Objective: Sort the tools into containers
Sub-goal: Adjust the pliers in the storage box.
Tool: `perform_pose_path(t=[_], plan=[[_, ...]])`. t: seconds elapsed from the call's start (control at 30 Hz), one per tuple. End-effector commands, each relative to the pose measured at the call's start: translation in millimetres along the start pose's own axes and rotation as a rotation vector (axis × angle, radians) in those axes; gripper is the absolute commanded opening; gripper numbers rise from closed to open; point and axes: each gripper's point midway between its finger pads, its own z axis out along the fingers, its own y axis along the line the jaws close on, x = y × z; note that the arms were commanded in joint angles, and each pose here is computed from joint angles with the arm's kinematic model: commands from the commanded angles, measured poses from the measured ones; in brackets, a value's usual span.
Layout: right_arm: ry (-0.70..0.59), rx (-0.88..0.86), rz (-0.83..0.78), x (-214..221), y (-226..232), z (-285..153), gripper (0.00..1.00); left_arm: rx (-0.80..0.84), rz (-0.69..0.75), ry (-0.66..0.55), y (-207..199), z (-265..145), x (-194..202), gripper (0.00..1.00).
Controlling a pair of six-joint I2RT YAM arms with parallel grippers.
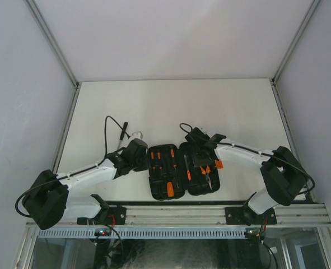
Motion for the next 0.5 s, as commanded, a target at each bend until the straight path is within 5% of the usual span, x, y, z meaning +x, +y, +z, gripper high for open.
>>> perform_pose_path(t=[0.0, 0.2, 0.47], plan=[[-0.176, -0.122, 0.046, -32, 16, -42, 0.33, 0.048, 0.003, -0.070, -24, -12, -29, 0.07], [-0.268, -0.089, 0.122, -40, -17, -70, 0.39, 0.033, 0.024, -0.083, -27, -18, -39, 0.23], [-0.202, -0.113, 0.189, -21, -43, -51, 0.28, 0.044, 0.022, -0.125, -29, -33, -51, 0.41]])
